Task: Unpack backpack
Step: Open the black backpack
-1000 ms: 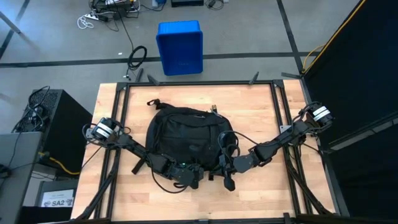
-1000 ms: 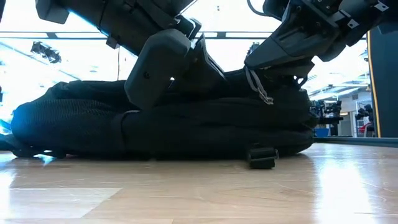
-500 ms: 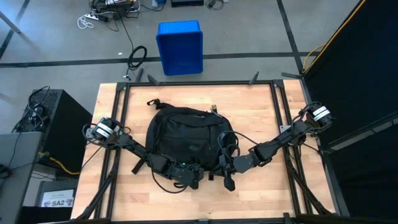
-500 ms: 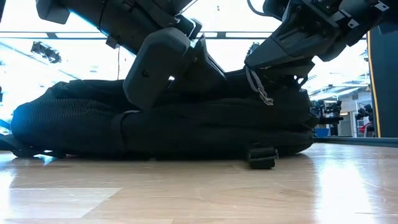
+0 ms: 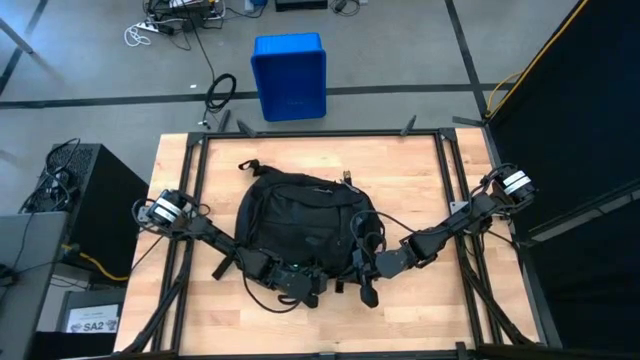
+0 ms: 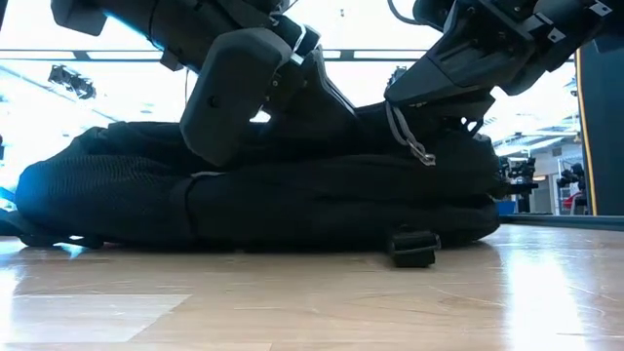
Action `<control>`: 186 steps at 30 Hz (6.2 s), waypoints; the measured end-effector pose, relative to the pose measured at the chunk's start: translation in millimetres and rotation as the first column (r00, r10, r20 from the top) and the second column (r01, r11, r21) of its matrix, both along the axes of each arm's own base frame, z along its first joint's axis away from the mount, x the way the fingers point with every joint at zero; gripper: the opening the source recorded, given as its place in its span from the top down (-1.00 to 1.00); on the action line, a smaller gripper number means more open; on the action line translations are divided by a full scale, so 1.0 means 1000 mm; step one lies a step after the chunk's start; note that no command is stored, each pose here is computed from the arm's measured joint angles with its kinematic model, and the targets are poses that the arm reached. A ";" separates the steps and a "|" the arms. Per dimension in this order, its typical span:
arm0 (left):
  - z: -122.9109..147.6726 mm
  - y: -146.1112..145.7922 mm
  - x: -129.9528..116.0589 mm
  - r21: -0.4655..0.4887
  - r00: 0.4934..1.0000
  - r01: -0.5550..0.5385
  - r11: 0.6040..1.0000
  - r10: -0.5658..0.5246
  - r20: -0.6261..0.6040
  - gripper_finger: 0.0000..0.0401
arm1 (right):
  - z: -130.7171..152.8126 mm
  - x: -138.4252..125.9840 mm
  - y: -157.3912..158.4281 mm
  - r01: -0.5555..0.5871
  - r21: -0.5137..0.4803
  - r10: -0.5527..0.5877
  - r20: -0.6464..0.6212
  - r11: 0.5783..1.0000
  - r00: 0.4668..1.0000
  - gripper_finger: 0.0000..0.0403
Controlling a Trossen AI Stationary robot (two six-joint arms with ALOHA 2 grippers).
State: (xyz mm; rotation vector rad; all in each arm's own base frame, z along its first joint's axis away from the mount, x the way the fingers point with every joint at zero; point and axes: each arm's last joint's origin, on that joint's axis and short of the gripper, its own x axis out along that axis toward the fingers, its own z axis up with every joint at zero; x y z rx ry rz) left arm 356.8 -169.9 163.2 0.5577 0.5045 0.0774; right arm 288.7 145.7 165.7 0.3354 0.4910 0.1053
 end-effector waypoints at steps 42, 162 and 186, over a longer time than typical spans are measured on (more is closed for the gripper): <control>0.054 -0.044 -0.064 -0.076 0.978 0.195 0.978 -0.200 -0.062 1.00 | -0.005 0.000 -0.006 0.024 -0.010 -0.025 -0.055 1.000 0.998 1.00; 0.051 -0.040 -0.070 -0.136 0.957 0.228 0.964 -0.248 -0.150 1.00 | 0.015 -0.033 -0.037 0.281 -0.542 -0.585 -0.545 0.792 0.601 1.00; 0.050 -0.047 -0.076 -0.142 0.945 0.265 0.954 -0.286 -0.160 1.00 | -0.031 -0.052 -0.028 0.239 -0.204 -0.302 -0.378 0.949 0.875 1.00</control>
